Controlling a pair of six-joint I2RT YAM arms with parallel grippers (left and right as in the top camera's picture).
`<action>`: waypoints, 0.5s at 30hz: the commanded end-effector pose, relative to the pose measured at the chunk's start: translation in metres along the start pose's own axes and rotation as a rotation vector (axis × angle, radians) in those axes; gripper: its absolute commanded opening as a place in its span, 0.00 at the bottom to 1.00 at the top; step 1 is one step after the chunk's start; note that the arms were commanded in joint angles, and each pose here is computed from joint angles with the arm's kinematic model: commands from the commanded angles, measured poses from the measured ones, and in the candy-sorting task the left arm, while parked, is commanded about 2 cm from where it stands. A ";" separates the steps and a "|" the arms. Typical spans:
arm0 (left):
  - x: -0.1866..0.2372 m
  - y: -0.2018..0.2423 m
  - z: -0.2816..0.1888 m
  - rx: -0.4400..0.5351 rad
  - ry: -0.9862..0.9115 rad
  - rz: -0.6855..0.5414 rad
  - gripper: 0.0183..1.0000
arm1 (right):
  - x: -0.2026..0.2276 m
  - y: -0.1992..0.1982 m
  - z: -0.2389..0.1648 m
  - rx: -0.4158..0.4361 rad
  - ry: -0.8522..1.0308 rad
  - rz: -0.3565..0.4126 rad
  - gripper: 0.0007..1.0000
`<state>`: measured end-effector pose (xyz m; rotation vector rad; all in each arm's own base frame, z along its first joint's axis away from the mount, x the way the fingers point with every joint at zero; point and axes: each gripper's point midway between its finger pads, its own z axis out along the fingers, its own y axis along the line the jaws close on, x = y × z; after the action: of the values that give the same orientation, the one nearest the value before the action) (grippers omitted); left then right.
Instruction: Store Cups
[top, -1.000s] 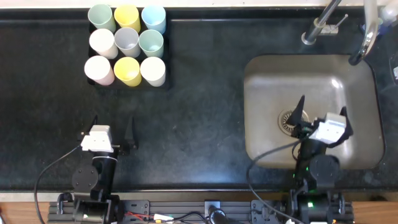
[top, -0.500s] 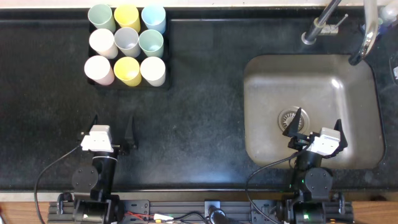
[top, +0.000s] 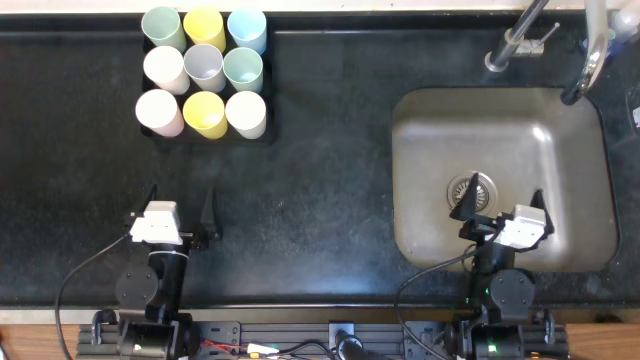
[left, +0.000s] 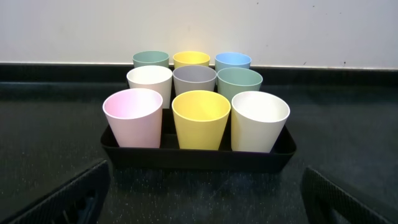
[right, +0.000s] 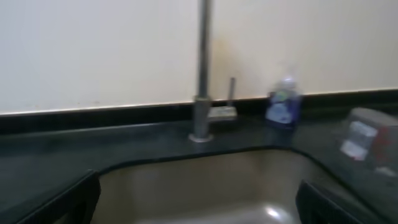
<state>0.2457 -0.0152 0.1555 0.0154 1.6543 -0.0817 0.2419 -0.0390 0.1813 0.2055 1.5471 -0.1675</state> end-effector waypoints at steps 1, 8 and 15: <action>-0.001 0.000 0.000 0.000 -0.004 0.022 1.00 | 0.009 0.038 -0.004 -0.222 0.033 0.078 1.00; -0.001 0.000 0.000 0.000 -0.004 0.022 1.00 | 0.010 0.043 -0.006 -0.250 0.038 0.078 1.00; -0.001 0.000 0.000 0.000 -0.004 0.022 1.00 | 0.010 0.043 -0.006 -0.250 0.038 0.078 1.00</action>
<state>0.2457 -0.0152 0.1555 0.0154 1.6543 -0.0817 0.2467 0.0012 0.1753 0.0778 1.5812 0.0736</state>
